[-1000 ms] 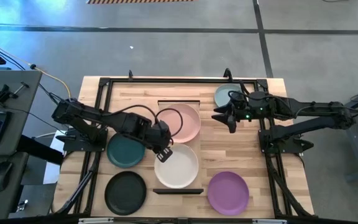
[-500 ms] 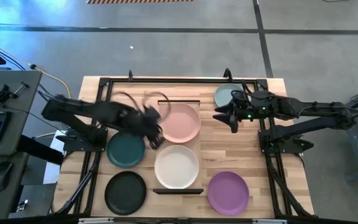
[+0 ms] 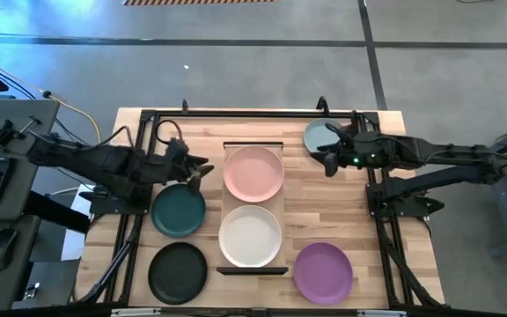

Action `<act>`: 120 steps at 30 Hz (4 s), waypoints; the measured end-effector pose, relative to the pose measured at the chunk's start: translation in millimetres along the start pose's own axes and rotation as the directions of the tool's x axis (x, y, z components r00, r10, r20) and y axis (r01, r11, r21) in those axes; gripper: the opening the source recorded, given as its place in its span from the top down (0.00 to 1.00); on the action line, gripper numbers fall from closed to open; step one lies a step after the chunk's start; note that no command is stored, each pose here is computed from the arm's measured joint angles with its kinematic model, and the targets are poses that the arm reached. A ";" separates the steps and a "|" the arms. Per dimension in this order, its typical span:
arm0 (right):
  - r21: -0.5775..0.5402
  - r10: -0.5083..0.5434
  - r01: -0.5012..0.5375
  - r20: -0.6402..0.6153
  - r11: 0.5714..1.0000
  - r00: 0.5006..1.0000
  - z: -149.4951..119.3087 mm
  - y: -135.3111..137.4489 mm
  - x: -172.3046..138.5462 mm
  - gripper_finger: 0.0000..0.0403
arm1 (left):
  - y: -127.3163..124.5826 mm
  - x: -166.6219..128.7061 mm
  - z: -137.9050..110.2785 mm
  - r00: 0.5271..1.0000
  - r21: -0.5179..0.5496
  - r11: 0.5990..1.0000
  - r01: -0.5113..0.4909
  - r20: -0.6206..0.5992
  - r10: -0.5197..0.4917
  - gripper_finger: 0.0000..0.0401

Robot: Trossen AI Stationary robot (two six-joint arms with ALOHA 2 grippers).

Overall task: Place and stack plates onto a shelf
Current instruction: Stack the light blue plate on top of the pink plate

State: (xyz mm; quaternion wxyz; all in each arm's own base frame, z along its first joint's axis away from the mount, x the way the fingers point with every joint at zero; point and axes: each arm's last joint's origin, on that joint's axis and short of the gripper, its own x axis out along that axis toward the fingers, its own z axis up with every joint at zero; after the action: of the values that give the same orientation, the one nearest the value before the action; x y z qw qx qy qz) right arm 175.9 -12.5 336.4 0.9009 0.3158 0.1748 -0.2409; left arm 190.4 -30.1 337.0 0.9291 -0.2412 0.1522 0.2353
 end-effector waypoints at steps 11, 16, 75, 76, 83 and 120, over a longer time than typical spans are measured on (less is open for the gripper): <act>-0.119 0.185 -0.175 0.086 0.977 0.979 4.6 27.5 11.1 0.52 | 43.1 1.0 -25.2 0.874 0.101 0.893 0.438 0.183 -0.449 0.66; -0.066 0.115 -0.110 0.085 0.992 0.990 1.8 23.4 12.4 0.52 | 48.3 -8.5 -21.5 0.850 0.097 0.883 0.459 0.241 -0.469 0.69; 0.485 -0.699 0.757 -0.346 0.437 0.625 -54.6 -222.1 85.8 1.00 | 49.6 -9.7 -19.9 0.860 0.086 0.900 0.427 0.269 -0.434 0.69; 0.490 -0.698 0.746 -0.328 0.450 0.637 -52.4 -219.6 82.7 1.00 | 49.1 -10.4 -18.7 0.858 0.086 0.900 0.428 0.272 -0.435 0.69; 0.534 -0.686 0.647 -0.161 0.544 0.710 -36.0 -195.4 46.0 1.00 | 45.7 -16.6 -8.8 0.843 0.097 0.895 0.437 0.304 -0.444 0.69; 0.281 0.086 -0.109 0.093 0.953 0.992 28.1 4.4 49.5 1.00 | 46.7 -17.7 -5.0 0.849 0.088 0.922 0.377 0.365 -0.382 0.69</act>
State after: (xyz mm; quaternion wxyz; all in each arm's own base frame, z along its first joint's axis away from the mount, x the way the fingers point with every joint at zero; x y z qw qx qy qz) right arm 223.6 -43.9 336.2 0.8630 0.4409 0.0864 -0.2312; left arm 150.8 -3.0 322.2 0.9705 -0.2110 -0.0771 0.0879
